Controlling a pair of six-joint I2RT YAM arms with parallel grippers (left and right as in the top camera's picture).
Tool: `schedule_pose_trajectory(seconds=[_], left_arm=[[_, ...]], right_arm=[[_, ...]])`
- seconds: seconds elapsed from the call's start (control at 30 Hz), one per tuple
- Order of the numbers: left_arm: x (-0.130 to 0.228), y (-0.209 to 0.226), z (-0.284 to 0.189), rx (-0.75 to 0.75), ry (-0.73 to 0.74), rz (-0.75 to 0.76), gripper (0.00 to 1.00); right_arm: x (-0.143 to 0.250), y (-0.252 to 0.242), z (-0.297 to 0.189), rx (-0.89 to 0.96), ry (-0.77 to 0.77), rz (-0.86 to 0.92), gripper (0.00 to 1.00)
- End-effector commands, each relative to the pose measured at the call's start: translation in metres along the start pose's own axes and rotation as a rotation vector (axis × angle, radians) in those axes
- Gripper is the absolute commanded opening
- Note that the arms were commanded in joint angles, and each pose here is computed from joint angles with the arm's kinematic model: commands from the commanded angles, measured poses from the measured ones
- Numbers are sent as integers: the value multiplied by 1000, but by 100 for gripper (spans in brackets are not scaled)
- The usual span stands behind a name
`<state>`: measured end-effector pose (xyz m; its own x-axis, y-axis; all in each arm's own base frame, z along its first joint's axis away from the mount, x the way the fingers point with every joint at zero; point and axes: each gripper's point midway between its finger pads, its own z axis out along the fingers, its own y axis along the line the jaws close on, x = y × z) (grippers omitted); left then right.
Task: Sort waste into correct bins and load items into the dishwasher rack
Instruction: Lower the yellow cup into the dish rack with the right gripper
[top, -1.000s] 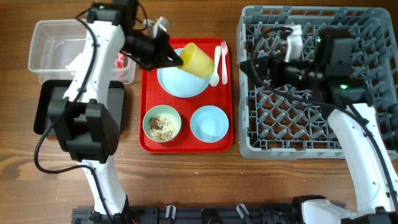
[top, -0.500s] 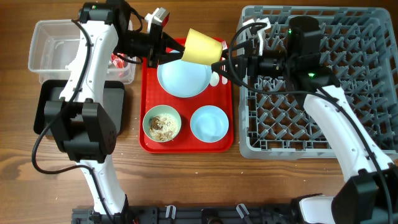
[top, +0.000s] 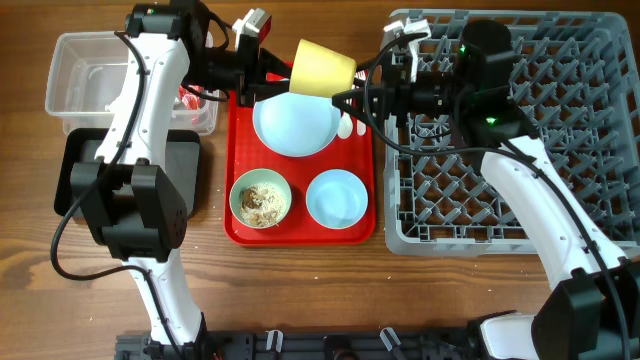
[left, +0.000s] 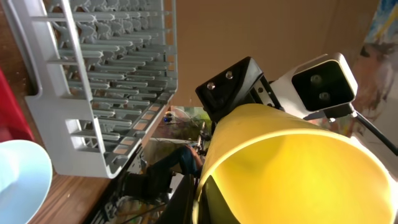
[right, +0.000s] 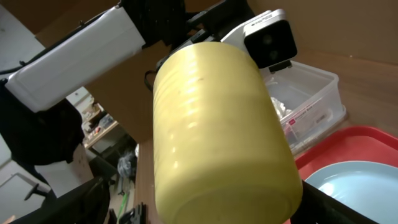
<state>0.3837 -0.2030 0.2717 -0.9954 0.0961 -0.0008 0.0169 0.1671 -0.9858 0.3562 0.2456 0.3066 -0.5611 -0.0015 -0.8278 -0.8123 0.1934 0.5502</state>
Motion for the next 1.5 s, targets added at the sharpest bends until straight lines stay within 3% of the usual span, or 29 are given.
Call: schedule_pose_trajectory(seconds=[0.0,0.2,0.4,0.63,0.77,0.9,0.97,1.1,1.27,1.47], left_arm=[[3,-6,1,4,2,36,4],[8,-8,12,4,31,42,4],[9,-9,15,4,36,52,5],[8,-2,15,-34,37,58,45],[7,14,14,-128,39,76,59],[3,44,7,-307,39,103,64],[-1,65,0,-436,38,120,65],[-5,93,-15,-635,38,139,65],[-10,112,-25,-786,41,167,65],[-15,129,-43,-946,26,165,66]], right_arm=[[0,4,9,-13,6,2,90],[2,-2,13,8,5,10,89],[2,-3,13,11,6,13,68],[-3,-12,3,41,-13,21,56],[-8,-25,-19,111,-38,81,55],[5,-57,-63,380,-56,260,54],[27,-72,-96,613,-30,358,54],[63,-58,-148,932,39,464,55],[108,-13,-187,1120,115,637,56],[148,8,-194,1166,240,782,56]])
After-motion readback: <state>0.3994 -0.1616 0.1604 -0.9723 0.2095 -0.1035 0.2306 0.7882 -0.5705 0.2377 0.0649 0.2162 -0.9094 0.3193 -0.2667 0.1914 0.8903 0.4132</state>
